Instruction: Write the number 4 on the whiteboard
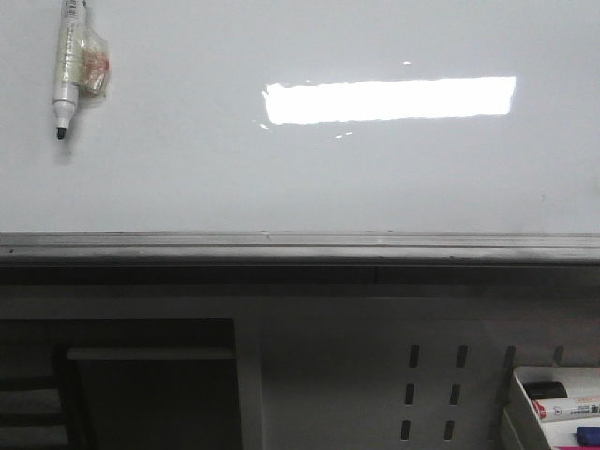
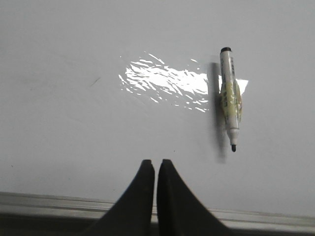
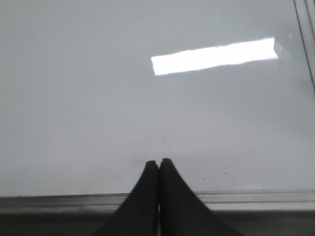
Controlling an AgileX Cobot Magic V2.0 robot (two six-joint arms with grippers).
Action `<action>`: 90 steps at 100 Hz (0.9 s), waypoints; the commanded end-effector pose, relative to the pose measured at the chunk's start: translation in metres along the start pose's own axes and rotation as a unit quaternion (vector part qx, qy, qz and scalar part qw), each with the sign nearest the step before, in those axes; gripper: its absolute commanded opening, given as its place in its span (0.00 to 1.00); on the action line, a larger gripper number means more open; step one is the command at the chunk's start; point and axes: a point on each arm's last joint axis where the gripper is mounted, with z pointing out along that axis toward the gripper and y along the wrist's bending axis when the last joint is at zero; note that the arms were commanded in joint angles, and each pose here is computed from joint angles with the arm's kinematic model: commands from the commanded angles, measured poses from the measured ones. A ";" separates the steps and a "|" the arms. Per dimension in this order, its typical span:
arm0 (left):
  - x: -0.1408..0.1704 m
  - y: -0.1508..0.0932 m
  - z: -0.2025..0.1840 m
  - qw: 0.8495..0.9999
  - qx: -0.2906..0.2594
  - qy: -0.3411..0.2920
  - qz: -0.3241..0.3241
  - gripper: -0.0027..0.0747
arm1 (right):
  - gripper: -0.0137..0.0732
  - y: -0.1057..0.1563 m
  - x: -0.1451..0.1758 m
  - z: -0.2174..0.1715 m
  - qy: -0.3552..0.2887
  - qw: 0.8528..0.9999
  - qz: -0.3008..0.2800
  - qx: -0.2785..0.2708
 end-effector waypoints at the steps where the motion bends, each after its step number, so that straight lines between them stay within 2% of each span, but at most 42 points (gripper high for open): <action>1: -0.001 0.004 -0.002 0.996 -0.005 -0.044 -0.078 0.01 | 0.07 -0.004 -0.002 -0.001 -0.044 0.996 0.076 0.015; 10: -0.003 0.004 -0.002 0.989 -0.004 -0.049 -0.137 0.01 | 0.07 -0.003 -0.003 -0.001 -0.042 0.994 0.101 0.011; 25: -0.018 -0.005 -0.004 0.989 0.017 -0.044 -0.142 0.01 | 0.10 0.005 -0.020 -0.003 -0.019 0.995 0.097 -0.016; 36: -0.044 -0.018 -0.005 0.994 0.039 -0.028 -0.096 0.01 | 0.10 0.014 -0.040 0.001 0.021 0.996 0.079 -0.035; 52: -0.085 -0.036 0.003 0.998 0.048 0.037 0.000 0.01 | 0.10 0.025 -0.070 0.021 0.113 0.991 0.056 -0.055; 63: -0.107 -0.045 0.015 0.996 0.052 0.075 0.013 0.01 | 0.10 0.030 -0.086 0.039 0.159 0.984 0.055 -0.063; 78: -0.121 -0.051 0.030 0.993 0.053 0.103 0.020 0.01 | 0.10 0.034 -0.095 0.056 0.208 0.974 0.056 -0.071; 87: -0.121 -0.053 0.038 0.990 0.062 0.122 0.022 0.02 | 0.17 0.035 -0.098 0.061 0.217 0.972 0.054 -0.074; 90: -0.120 -0.054 0.041 0.989 0.067 0.127 0.021 0.04 | 0.24 0.035 -0.099 0.063 0.217 0.972 0.050 -0.076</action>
